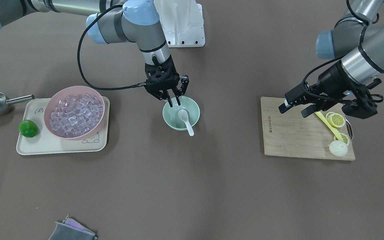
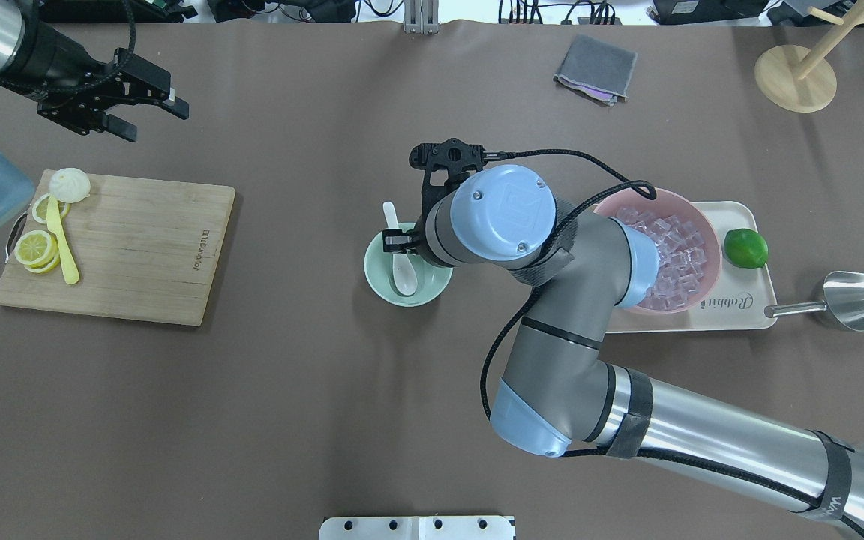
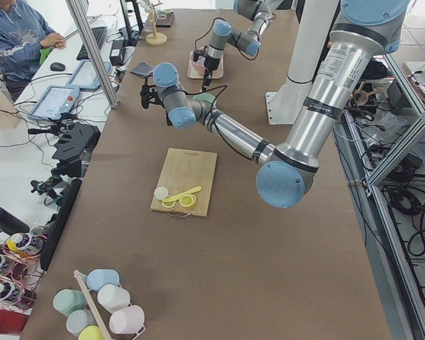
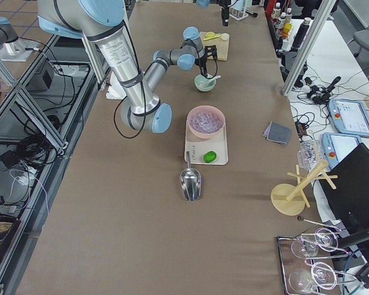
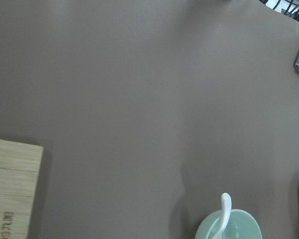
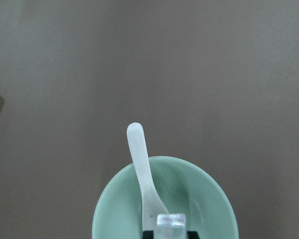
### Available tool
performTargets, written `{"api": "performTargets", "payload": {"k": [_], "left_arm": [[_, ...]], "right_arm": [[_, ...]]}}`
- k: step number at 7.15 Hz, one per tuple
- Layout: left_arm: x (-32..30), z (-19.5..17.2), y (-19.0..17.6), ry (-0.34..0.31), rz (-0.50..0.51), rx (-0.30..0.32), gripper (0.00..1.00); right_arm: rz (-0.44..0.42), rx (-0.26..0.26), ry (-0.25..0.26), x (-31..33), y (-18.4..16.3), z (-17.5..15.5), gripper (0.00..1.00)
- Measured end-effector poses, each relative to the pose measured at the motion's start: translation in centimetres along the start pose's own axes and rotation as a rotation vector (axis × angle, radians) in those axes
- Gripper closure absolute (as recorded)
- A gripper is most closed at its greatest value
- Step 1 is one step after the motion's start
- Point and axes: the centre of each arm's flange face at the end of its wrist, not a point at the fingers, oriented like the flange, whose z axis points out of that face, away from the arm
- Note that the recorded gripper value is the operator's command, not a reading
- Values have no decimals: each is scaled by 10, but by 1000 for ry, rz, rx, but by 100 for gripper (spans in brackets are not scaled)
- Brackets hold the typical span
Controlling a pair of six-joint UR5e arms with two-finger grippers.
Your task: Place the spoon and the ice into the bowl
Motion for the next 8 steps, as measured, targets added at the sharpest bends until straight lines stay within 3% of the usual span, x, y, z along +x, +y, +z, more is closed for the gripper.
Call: {"api": "performTargets", "payload": {"k": [3, 5, 8], "left_arm": [[-7, -4, -1, -4, -7, 0, 2], [-56, -30, -9, -35, 56, 29, 2], [-235, -124, 5, -180, 257, 116, 2]], "right_arm": [[26, -34, -15, 65, -40, -26, 0], [-51, -106, 10, 220, -85, -88, 0], [-211, -179, 66, 515, -108, -192, 0]]}}
